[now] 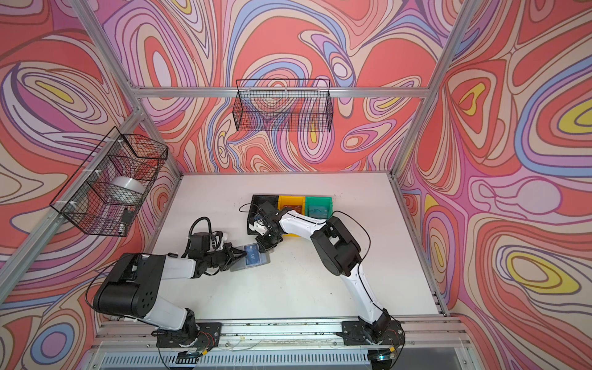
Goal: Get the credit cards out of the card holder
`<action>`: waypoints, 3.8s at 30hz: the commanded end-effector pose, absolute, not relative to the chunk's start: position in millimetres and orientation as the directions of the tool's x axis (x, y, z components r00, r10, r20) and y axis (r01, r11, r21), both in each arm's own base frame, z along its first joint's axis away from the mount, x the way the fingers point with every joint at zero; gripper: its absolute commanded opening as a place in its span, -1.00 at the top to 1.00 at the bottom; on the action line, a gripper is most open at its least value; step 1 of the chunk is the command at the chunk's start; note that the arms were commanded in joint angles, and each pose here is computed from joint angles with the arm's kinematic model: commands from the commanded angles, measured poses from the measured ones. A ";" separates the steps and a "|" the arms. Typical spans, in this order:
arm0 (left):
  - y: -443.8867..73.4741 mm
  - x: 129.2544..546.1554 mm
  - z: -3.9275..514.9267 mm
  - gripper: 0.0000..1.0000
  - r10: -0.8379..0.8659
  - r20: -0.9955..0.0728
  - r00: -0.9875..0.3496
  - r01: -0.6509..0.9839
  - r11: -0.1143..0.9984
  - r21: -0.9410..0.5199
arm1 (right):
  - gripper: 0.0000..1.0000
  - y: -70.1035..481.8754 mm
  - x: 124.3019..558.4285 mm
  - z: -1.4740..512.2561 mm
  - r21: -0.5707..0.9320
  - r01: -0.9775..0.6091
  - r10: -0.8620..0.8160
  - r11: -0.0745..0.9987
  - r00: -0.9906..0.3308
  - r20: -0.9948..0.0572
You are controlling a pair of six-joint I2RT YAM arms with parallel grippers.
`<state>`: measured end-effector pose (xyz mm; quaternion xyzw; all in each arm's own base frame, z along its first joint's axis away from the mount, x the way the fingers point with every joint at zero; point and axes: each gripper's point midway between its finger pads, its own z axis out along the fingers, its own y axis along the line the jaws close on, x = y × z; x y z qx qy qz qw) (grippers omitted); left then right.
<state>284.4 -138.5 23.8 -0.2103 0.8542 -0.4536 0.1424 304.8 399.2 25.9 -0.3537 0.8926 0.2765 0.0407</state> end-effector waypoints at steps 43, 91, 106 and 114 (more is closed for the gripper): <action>-117.8 265.3 6.3 1.00 -0.510 -0.006 -0.860 -0.311 0.534 -0.786 | 1.00 380.9 279.2 -23.9 0.460 -0.608 -0.644 0.647 -0.759 -0.096; -83.1 255.6 79.4 1.00 -0.547 -0.168 -0.820 -0.303 0.664 -0.684 | 0.78 383.0 304.1 114.6 0.470 -0.615 -0.556 0.633 -0.784 -0.277; -87.2 266.5 118.6 1.00 -0.542 -0.243 -0.804 -0.217 0.649 -0.729 | 0.74 394.6 313.8 125.6 0.541 -0.625 -0.551 0.563 -0.772 -0.318; -118.1 282.8 136.1 1.00 -0.525 -0.234 -0.818 -0.043 0.461 -0.886 | 0.52 412.0 312.5 128.8 0.714 -0.544 -0.527 0.441 -0.801 -0.285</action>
